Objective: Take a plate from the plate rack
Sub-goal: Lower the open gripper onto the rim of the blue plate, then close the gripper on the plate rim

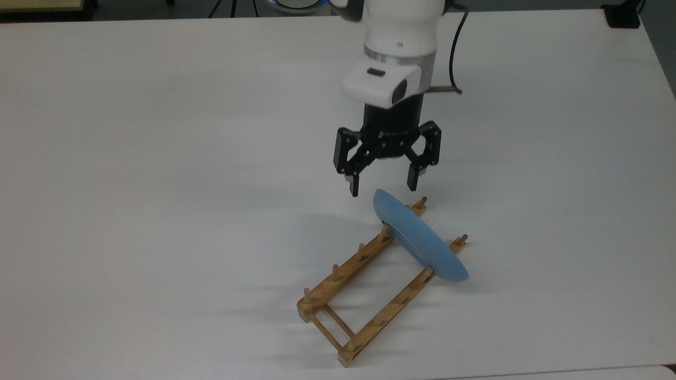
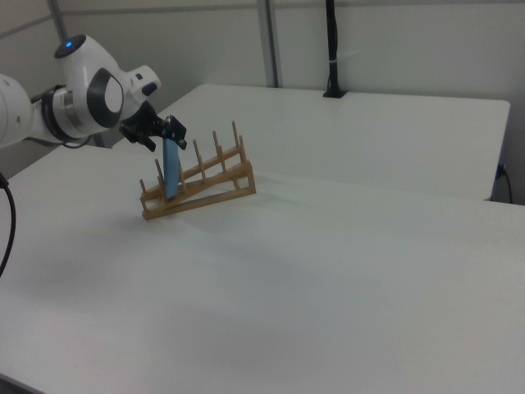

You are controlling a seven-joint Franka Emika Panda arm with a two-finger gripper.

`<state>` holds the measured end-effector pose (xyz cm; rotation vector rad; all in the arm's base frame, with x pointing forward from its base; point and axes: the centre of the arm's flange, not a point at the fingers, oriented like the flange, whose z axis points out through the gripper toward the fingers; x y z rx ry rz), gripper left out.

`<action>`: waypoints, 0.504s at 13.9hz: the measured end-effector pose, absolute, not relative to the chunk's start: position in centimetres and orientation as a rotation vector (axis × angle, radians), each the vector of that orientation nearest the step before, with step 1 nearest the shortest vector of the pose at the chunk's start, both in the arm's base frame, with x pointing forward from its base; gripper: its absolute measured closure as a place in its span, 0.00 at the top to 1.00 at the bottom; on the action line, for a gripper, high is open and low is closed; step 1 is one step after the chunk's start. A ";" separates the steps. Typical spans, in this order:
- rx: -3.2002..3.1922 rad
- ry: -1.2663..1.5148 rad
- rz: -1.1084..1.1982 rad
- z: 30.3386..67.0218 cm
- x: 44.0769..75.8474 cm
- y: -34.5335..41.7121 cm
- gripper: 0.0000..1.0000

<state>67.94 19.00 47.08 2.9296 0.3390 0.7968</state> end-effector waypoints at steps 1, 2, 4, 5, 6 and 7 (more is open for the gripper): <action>2.921 0.335 0.791 46.2 68.1 19.1 0.96; 2.919 0.315 0.804 45.5 68.4 19.3 0.89; 2.927 0.276 0.811 45.1 68.8 19.4 0.68; 2.931 0.257 0.815 45.1 68.9 19.4 0.56; 2.934 0.245 0.820 45.2 69.0 19.4 0.44; 2.937 0.229 0.826 45.3 69.0 19.4 0.34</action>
